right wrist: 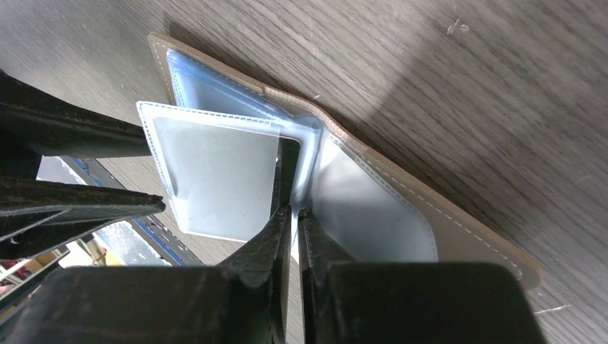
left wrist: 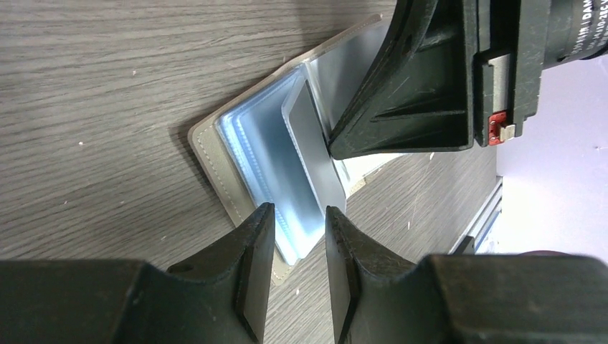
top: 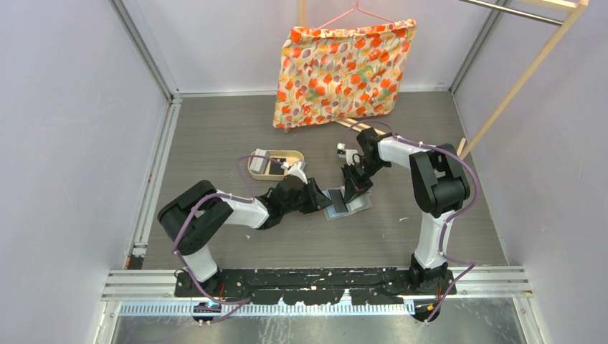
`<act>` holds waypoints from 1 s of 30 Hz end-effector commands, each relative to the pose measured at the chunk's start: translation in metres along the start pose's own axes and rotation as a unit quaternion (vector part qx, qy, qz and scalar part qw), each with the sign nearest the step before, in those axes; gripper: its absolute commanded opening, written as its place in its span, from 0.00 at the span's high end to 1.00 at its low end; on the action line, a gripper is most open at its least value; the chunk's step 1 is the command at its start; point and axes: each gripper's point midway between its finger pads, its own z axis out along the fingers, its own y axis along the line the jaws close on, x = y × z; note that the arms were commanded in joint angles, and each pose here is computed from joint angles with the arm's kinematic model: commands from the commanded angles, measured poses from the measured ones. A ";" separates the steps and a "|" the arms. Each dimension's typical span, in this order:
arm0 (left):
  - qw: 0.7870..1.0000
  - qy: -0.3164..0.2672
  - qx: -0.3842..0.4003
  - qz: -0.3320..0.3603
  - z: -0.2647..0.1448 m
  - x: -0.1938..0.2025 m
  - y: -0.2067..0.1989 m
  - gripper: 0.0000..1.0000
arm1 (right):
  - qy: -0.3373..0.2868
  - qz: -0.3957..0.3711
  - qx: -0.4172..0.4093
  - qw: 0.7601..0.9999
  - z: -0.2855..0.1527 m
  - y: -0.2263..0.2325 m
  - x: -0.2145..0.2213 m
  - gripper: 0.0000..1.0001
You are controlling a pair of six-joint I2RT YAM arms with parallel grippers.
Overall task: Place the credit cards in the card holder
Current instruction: Insert the credit card into the card holder, then turn over the card slot in the card holder.
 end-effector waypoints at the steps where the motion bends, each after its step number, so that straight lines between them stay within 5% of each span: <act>1: 0.999 -0.019 0.043 0.007 0.002 -0.015 -0.028 0.67 | 0.000 0.001 0.014 1.000 -0.001 -0.007 -0.006 0.87; 12: 0.999 -0.012 0.049 -0.004 0.021 -0.011 -0.037 0.68 | -0.001 -0.001 0.010 1.000 -0.001 -0.005 -0.006 0.87; 17: 0.999 -0.005 0.053 -0.001 0.029 -0.012 -0.043 0.90 | -0.009 -0.018 -0.005 1.000 -0.009 0.005 -0.010 0.85; 20: 0.999 0.003 0.035 0.014 0.026 -0.013 -0.041 1.00 | -0.036 -0.051 -0.017 0.998 -0.032 0.023 -0.017 0.78; 30: 0.983 0.082 -0.098 0.134 -0.016 -0.025 -0.032 1.00 | -0.167 -0.146 -0.062 0.973 -0.121 0.070 -0.017 0.62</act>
